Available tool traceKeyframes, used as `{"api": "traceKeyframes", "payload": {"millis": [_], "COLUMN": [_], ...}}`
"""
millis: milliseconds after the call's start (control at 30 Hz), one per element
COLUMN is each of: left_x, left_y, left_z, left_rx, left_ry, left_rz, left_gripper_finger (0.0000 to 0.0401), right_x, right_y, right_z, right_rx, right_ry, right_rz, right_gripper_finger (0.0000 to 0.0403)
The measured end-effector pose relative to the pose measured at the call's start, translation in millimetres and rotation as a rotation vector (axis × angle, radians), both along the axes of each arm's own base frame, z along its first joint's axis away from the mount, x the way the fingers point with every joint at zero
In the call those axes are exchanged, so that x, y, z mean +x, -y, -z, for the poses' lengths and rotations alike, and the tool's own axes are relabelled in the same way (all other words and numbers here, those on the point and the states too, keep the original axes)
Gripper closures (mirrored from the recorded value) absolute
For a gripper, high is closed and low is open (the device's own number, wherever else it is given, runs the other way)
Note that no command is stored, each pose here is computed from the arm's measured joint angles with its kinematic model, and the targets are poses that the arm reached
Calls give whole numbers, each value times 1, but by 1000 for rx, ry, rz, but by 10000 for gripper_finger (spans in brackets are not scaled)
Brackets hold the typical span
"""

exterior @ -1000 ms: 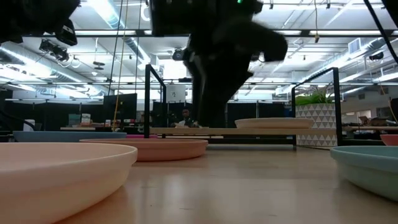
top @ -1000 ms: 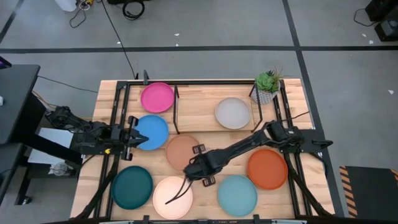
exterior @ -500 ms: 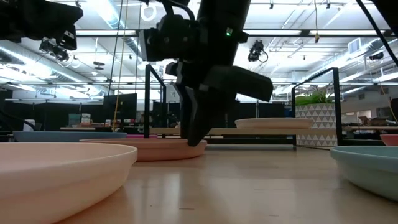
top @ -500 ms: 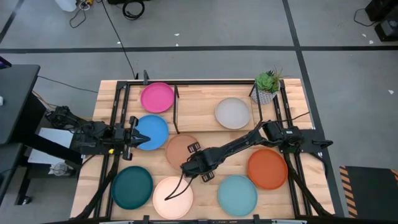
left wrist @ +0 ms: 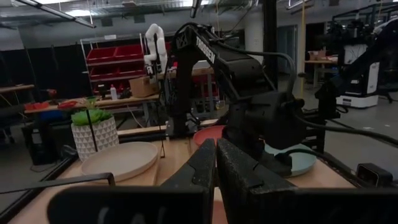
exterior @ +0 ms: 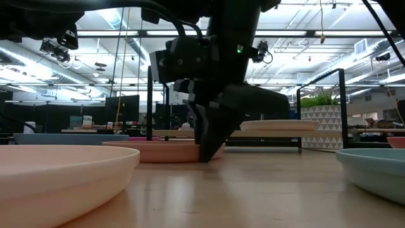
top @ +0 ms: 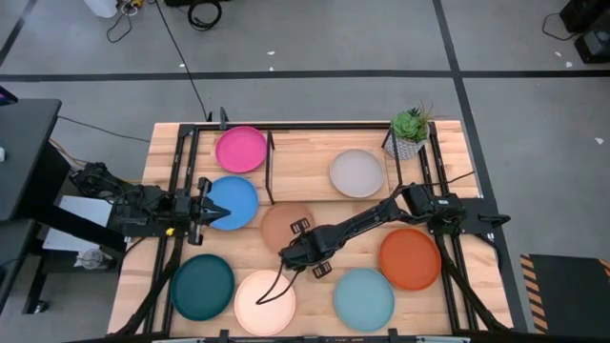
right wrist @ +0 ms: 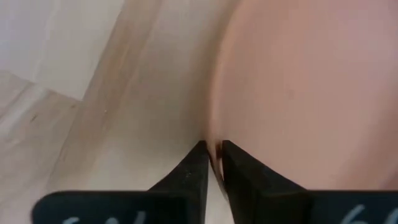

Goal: Place and stack plates onto a shelf
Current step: Stack the light brown plate on top of the grey plate on the shelf

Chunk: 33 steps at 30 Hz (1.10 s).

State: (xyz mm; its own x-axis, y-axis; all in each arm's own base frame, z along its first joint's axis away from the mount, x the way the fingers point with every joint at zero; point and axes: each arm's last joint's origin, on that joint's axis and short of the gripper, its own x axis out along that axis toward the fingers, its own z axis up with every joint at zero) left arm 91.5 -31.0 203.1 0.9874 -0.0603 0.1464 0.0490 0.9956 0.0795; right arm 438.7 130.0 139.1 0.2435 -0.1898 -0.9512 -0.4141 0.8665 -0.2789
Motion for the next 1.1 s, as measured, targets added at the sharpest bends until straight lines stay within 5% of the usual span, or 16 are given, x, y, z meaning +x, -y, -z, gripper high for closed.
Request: {"api": "traceKeyframes", "payload": {"millis": [267,633,1100], "left_x": [0,0,0], "left_y": [0,0,0], "left_z": [0,0,0], "left_rx": [-3,-4,-4], "left_ry": [1,0,0], "left_rz": [0,1,1], "left_gripper_finger": [378,378,378], "right_x": [-3,-9,-36], "right_y": [-13,-54,-60], "right_z": [-6,-54,-86], "right_rx": [53,187,-18], "right_ry": [-15,-21,-108], "right_rz": [-22,39,231], "right_gripper_finger": [380,378,378]}}
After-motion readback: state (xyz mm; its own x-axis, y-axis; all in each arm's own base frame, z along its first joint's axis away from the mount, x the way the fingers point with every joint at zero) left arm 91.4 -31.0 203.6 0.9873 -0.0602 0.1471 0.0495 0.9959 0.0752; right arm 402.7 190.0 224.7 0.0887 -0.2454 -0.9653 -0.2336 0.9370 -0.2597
